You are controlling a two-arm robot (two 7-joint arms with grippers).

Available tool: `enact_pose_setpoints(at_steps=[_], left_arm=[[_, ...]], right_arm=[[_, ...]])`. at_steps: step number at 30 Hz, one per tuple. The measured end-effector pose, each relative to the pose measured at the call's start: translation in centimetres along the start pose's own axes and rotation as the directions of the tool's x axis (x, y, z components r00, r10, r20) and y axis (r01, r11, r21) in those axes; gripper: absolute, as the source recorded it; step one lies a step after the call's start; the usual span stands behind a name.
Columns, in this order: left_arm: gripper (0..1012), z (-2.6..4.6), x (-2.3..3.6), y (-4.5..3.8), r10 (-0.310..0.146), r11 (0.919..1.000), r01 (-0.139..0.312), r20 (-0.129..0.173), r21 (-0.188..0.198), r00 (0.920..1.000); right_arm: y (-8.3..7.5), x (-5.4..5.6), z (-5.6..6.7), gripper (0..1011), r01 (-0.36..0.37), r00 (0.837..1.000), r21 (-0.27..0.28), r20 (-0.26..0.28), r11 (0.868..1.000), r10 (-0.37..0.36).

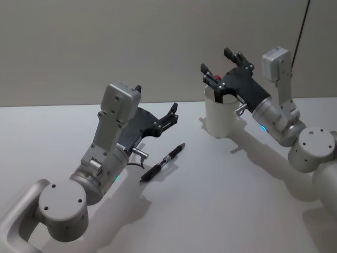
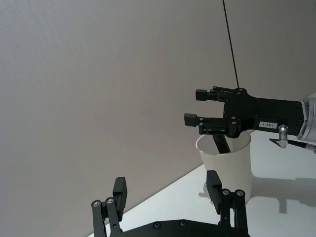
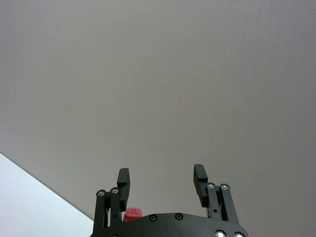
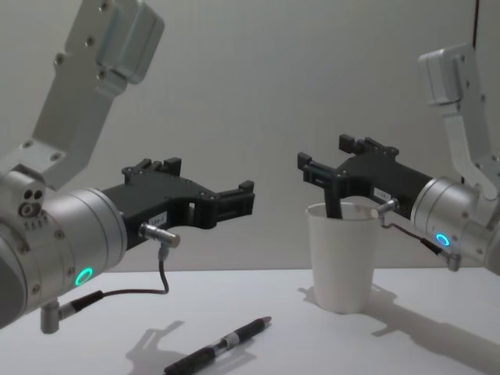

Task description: Place the pen into the pen holder.

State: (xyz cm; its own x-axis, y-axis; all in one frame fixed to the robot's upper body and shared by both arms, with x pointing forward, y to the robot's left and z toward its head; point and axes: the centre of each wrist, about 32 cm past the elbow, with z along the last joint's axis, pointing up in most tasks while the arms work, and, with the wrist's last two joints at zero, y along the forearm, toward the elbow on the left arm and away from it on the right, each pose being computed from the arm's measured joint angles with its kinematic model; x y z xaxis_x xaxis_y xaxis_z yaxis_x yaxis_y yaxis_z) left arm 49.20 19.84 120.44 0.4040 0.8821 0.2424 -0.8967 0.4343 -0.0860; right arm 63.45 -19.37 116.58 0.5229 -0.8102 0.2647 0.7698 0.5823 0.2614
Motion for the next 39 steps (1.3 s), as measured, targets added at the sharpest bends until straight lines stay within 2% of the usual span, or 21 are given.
enact_pose_setpoints(at_steps=[5,9,18,25,33,39], left_arm=[[1001,0.00,0.00,0.00,0.000,1.0000,0.000,0.000,0.000,1.0000],[1001,0.00,0.00,0.00,0.000,1.0000,0.000,0.000,0.000,1.0000],[1001,0.00,0.00,0.00,0.000,1.0000,0.000,0.000,0.000,1.0000],[1001,0.00,0.00,0.00,0.000,1.0000,0.000,0.000,0.000,1.0000],[1001,0.00,0.00,0.00,0.000,1.0000,0.000,0.000,0.000,1.0000],[1001,0.00,0.00,0.00,0.000,1.0000,0.000,0.000,0.000,1.0000]], right_arm=[[0.0,0.0,0.0,933,0.000,1.000,0.000,0.000,1.000,0.000],[0.0,0.1,0.1,1001,0.003,1.000,0.003,-0.001,1.000,-0.003],[-1.0,0.7,1.1,1001,0.055,0.998,0.021,-0.019,0.998,-0.055],[-3.4,1.6,2.7,1001,0.131,0.991,0.030,-0.028,0.991,-0.130],[-6.1,2.0,4.2,1001,0.195,0.980,0.029,-0.033,0.980,-0.195],[-6.3,1.9,4.3,1001,0.199,0.980,0.028,-0.035,0.980,-0.198]])
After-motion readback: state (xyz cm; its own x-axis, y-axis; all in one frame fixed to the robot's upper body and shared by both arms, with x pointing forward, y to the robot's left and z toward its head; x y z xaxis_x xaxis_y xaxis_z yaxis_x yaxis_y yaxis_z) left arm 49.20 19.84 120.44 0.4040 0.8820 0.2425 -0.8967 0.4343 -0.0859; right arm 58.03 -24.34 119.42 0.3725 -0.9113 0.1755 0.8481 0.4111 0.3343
